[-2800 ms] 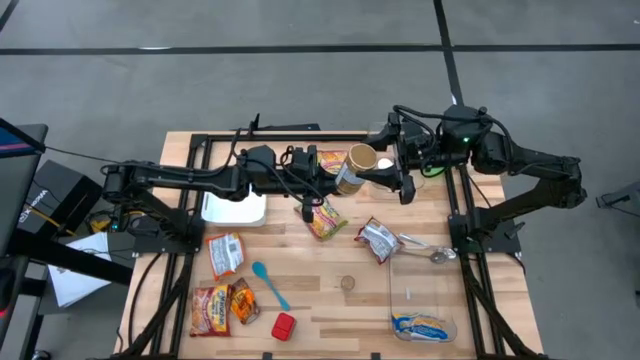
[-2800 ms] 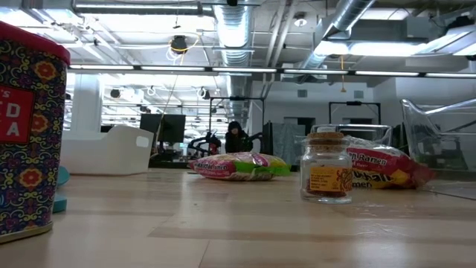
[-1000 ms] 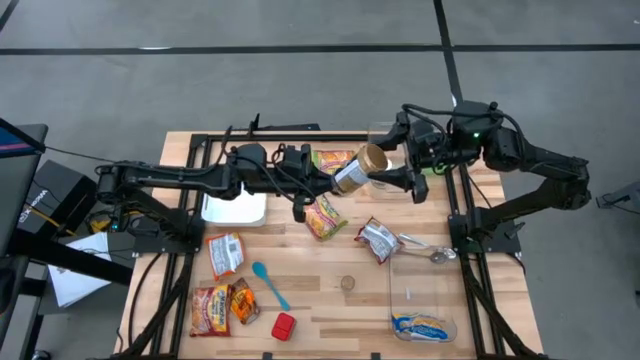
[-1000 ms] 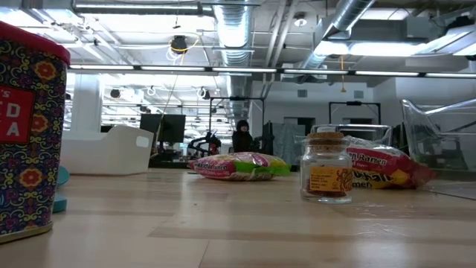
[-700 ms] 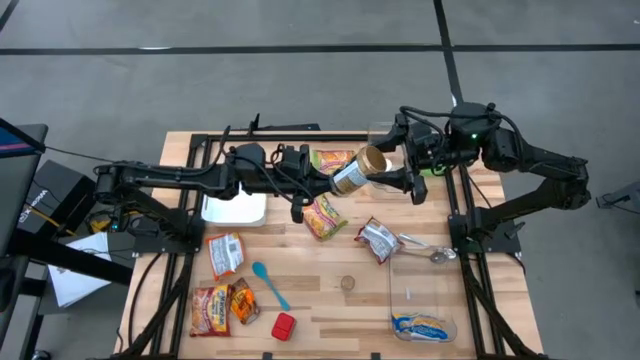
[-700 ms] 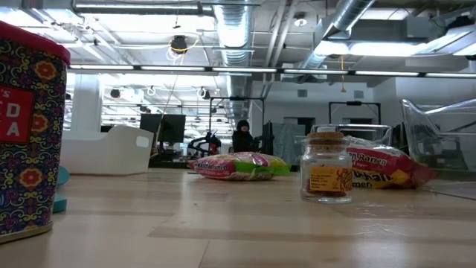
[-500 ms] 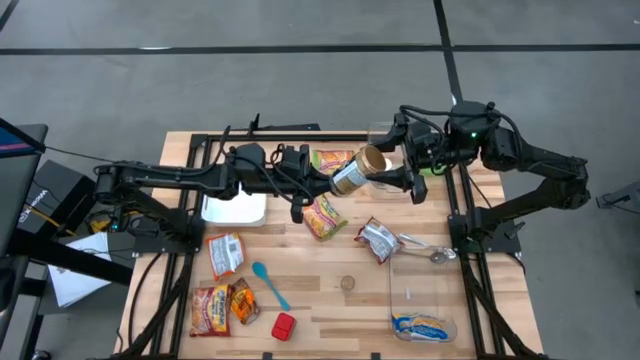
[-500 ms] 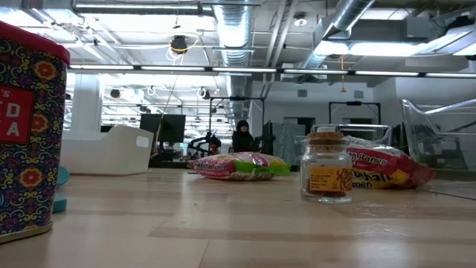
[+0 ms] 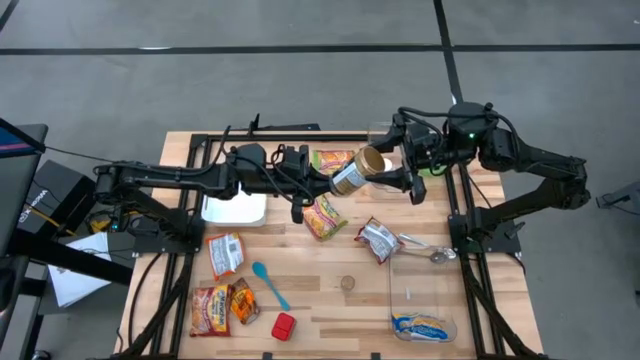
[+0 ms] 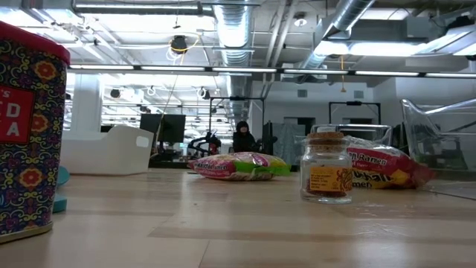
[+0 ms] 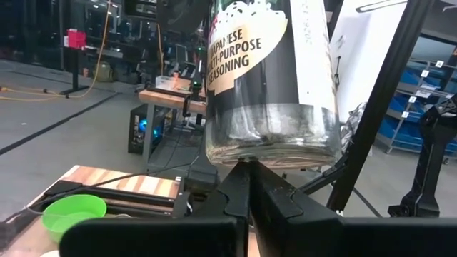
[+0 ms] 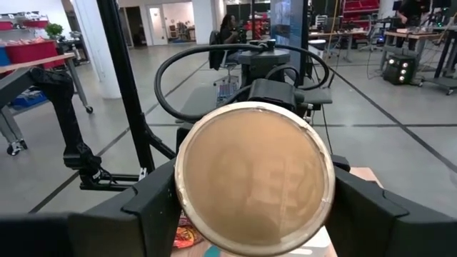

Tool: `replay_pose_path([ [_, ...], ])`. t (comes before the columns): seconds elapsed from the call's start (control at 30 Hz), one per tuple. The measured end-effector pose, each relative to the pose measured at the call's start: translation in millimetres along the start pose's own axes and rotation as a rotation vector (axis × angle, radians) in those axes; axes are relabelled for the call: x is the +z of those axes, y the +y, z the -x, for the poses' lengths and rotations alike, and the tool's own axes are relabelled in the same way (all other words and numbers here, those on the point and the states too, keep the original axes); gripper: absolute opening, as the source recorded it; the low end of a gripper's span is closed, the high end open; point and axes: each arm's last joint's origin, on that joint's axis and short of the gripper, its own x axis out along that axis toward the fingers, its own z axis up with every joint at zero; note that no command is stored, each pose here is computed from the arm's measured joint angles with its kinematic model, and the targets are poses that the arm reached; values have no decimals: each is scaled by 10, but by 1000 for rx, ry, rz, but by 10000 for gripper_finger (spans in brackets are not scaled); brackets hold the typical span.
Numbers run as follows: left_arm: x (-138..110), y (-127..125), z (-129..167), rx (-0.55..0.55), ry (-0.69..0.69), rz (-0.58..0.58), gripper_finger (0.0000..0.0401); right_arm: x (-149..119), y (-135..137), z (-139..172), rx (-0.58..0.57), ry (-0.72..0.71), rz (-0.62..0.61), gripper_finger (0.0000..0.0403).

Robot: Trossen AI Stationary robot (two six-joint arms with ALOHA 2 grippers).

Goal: Pick & Place Food Item
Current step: Put the gold seasoning bottle into the top transparent bin

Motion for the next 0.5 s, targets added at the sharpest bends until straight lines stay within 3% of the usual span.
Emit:
replay_pose_path([
  [0.5,-17,5,13,7,27,0,0,48,16,38,21,-38,-10,267],
])
